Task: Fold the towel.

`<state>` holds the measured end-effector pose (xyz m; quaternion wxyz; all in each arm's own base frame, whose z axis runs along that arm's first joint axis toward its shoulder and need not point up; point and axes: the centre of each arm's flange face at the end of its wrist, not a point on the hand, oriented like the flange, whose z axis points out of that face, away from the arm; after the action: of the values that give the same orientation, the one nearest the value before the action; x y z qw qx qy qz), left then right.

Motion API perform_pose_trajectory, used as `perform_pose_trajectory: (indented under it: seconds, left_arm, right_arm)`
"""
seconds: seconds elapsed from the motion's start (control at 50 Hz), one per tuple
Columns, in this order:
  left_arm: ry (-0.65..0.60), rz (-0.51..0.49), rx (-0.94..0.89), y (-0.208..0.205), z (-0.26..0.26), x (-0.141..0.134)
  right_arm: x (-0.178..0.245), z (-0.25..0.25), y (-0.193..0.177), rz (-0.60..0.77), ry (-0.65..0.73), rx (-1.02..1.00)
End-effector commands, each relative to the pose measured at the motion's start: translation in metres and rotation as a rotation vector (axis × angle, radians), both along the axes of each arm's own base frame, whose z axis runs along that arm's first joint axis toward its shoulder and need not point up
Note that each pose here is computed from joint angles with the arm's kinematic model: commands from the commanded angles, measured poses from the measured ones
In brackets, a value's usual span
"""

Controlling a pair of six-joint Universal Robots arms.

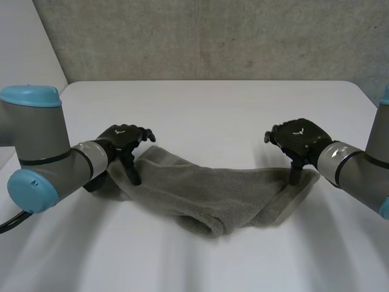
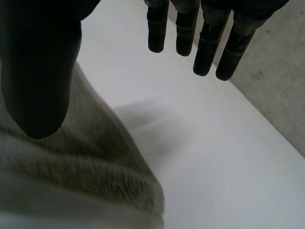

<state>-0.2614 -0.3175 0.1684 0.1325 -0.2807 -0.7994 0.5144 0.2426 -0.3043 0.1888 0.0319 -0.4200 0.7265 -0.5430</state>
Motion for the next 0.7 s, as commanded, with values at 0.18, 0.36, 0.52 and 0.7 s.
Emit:
perform_pose_trajectory:
  seconds: [0.18, 0.36, 0.52, 0.7]
  left_arm:
    - [-0.159, -0.062, 0.070, 0.010, -0.025, 0.008]
    - [-0.190, -0.060, 0.098, 0.010, -0.040, 0.010]
    - [-0.190, -0.027, 0.056, 0.003, -0.041, 0.010]
    - [-0.197, 0.014, 0.009, -0.002, -0.036, 0.011]
  right_arm:
    - [-0.007, -0.034, 0.000, -0.014, 0.105, 0.065]
    - [-0.007, -0.041, 0.003, -0.008, 0.112, 0.087]
    - [-0.007, -0.044, 0.007, -0.002, 0.113, 0.101]
    - [-0.007, -0.055, 0.006, 0.002, 0.115, 0.125]
